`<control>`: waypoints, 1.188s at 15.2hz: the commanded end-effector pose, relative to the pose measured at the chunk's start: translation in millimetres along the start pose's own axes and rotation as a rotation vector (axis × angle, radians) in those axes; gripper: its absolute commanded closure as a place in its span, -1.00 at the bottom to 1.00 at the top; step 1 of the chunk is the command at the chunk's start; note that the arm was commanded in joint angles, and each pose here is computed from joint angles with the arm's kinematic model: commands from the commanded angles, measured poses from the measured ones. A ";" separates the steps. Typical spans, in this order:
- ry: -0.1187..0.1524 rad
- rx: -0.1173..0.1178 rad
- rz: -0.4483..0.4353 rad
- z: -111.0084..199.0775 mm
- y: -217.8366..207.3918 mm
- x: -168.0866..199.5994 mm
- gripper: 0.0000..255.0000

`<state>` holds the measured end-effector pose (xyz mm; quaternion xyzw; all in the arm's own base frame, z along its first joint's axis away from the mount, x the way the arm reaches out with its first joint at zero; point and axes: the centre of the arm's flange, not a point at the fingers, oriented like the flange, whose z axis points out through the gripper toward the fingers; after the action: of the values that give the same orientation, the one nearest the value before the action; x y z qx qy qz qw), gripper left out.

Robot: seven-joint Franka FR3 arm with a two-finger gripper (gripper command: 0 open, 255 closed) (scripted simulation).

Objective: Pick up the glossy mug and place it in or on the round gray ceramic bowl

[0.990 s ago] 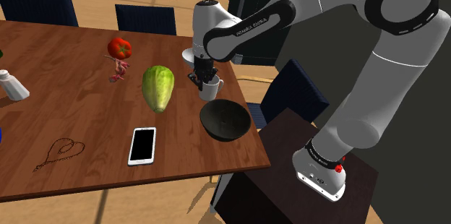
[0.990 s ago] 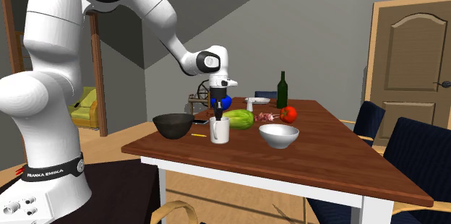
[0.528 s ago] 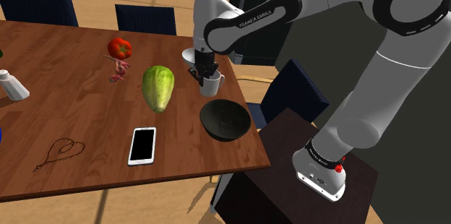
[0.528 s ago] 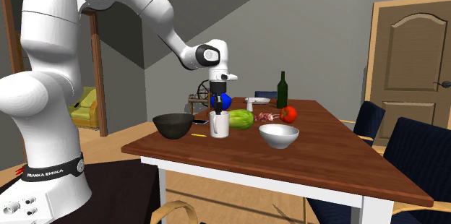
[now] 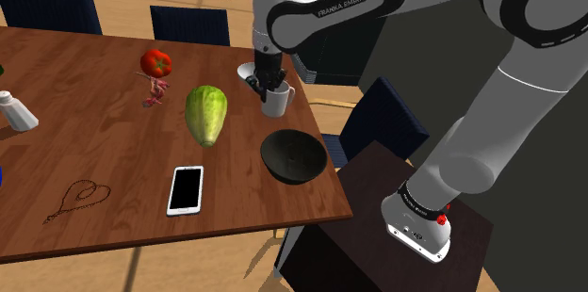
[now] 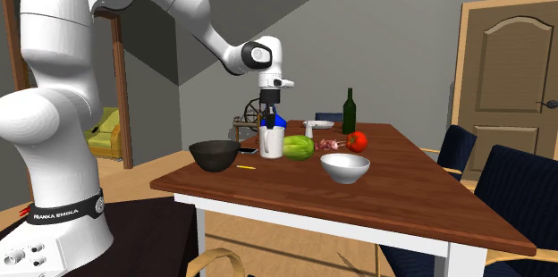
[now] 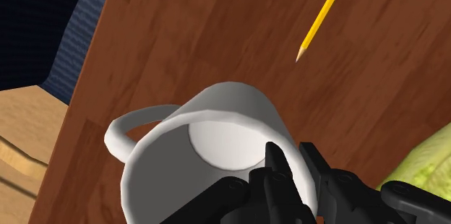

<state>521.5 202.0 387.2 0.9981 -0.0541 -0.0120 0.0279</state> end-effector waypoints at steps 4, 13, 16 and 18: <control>0.000 0.000 0.000 -26.2 2.4 -0.3 1.00; 0.000 0.000 0.000 -73.7 5.1 -1.3 1.00; 0.000 0.000 0.000 -89.5 6.0 -1.6 1.00; 0.000 0.000 0.000 -100.0 6.6 -1.8 1.00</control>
<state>522.0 200.3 480.4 0.9981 -0.0540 -0.0121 0.0280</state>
